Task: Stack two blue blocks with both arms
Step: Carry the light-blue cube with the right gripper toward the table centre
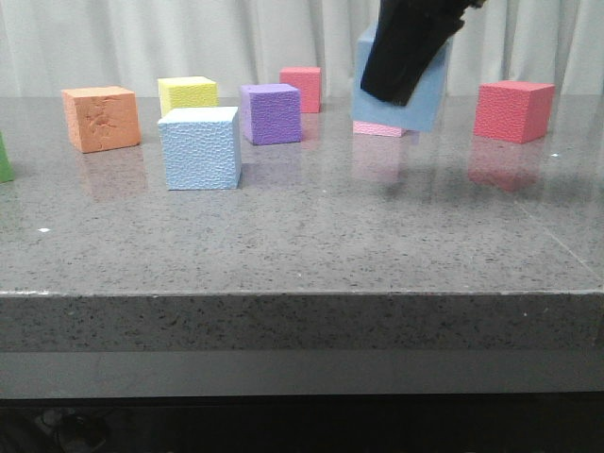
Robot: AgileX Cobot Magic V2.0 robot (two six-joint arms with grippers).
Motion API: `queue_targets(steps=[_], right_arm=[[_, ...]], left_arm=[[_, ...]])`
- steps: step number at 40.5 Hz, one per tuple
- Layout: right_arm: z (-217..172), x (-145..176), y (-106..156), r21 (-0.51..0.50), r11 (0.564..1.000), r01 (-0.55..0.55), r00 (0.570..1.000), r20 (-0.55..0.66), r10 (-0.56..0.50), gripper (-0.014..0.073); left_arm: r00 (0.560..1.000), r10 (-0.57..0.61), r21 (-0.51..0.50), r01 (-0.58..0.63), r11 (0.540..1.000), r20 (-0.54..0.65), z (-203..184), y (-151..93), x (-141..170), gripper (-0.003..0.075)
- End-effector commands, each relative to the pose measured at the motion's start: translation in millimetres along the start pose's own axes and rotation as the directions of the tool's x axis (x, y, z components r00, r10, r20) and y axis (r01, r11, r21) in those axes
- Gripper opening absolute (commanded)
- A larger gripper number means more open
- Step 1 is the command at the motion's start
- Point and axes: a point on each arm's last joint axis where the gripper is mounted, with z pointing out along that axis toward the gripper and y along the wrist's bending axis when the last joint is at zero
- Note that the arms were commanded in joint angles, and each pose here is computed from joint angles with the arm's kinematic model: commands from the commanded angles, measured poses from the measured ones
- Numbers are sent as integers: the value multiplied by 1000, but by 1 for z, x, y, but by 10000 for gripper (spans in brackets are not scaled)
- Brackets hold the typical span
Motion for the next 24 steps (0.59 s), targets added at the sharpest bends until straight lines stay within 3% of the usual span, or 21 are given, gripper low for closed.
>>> queue_targets(steps=[1,11,17,24], right_arm=[[-12,-16,-2,69,988,141,986,80,-146,360],[27,-23,8,-1,951,309,950,56,-308,360],[42,-22,7,-20,948,317,948,44,-316,367],[42,-22,7,-20,953,303,952,54,-302,524]], left_arm=[[995,-16,5,15,1000,101,-2,-1,-15,512],[995,-16,5,15,1000,101,-2,-1,-15,512],[995,-16,5,15,1000,101,-2,-1,-15,512],[995,-12,3,12,1000,101,-2,0,-15,512]])
